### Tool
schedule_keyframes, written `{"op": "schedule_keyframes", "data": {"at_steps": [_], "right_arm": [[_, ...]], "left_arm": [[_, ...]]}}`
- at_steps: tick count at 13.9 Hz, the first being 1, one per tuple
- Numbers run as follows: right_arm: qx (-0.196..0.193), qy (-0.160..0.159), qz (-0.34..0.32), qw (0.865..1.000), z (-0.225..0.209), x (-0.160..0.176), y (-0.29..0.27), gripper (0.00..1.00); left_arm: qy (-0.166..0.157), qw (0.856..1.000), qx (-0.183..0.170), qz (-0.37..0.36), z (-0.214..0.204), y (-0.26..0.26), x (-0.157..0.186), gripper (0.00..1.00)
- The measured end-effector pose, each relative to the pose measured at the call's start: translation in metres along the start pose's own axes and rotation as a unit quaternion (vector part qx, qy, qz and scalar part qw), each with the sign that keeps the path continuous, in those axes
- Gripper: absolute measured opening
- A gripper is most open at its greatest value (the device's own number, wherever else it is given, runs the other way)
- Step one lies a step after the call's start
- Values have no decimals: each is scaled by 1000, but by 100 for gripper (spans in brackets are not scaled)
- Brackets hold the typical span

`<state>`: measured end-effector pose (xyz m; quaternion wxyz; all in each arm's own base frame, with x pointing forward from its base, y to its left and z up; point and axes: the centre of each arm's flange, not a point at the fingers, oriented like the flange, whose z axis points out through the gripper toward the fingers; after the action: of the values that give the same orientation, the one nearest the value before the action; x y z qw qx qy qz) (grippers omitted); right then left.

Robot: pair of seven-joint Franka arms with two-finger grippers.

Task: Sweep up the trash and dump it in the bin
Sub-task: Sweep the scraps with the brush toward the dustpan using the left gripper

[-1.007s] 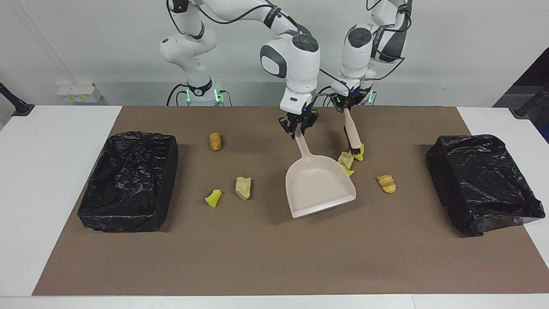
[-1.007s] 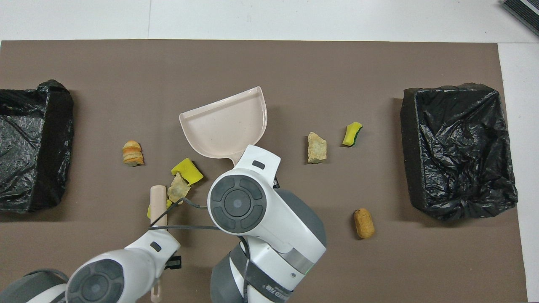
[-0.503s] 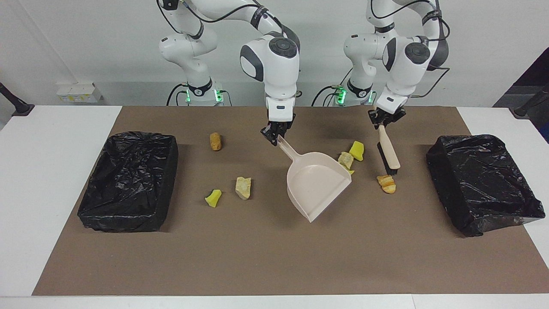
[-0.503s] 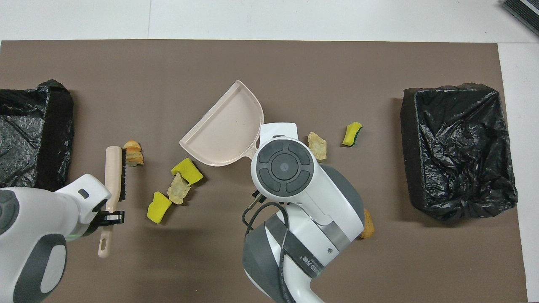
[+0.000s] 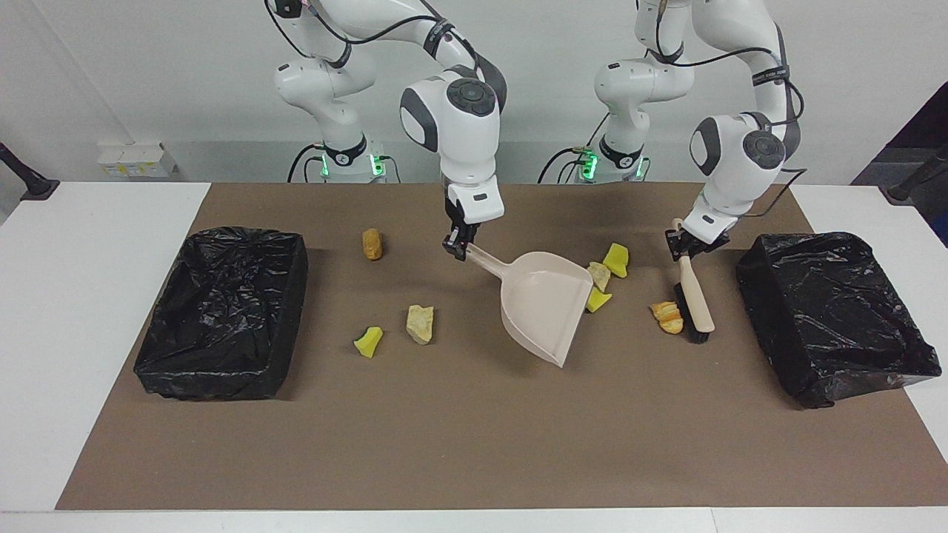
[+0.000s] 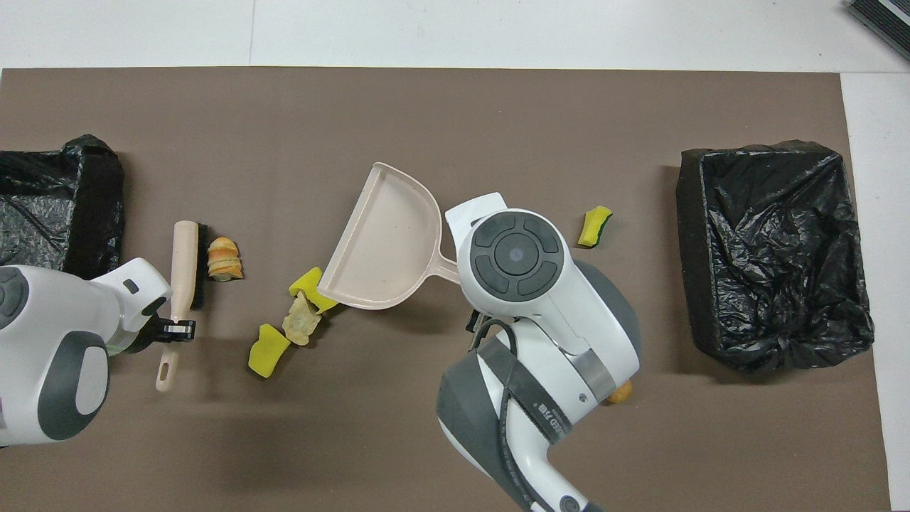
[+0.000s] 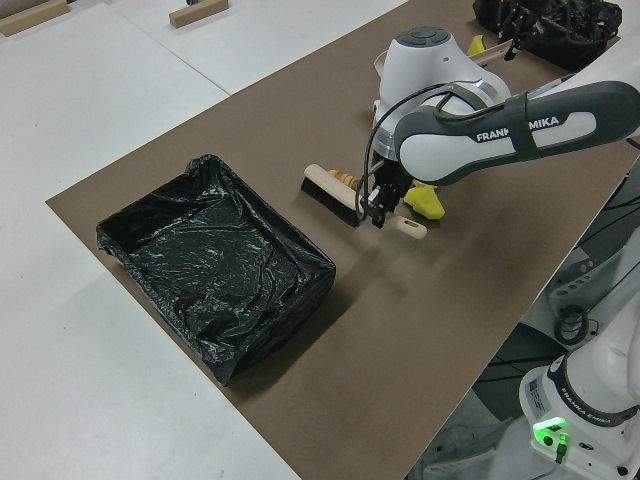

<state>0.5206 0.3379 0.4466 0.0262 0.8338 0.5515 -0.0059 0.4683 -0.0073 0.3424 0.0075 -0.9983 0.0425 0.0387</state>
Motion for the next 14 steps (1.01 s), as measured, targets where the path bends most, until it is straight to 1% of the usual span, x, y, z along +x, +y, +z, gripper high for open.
{"op": "schedule_keyframes", "data": {"at_steps": [4,6,9,12,14], "right_arm": [[-6,-14,-74,997,8,-9,9,33],[-11,-25,-107,994,12,-12,11,33],[-7,-34,-116,993,20,-19,9,33],[-5,-38,-124,992,22,-25,9,33],[-4,-40,-138,990,22,-27,6,33]], "left_arm": [[-3,999,3,38,0,34,1,26],[-11,998,5,55,1,52,-2,26],[-26,997,7,66,0,70,-7,26],[-31,999,12,28,0,96,-13,26],[-35,999,16,-11,1,117,-18,26]]}}
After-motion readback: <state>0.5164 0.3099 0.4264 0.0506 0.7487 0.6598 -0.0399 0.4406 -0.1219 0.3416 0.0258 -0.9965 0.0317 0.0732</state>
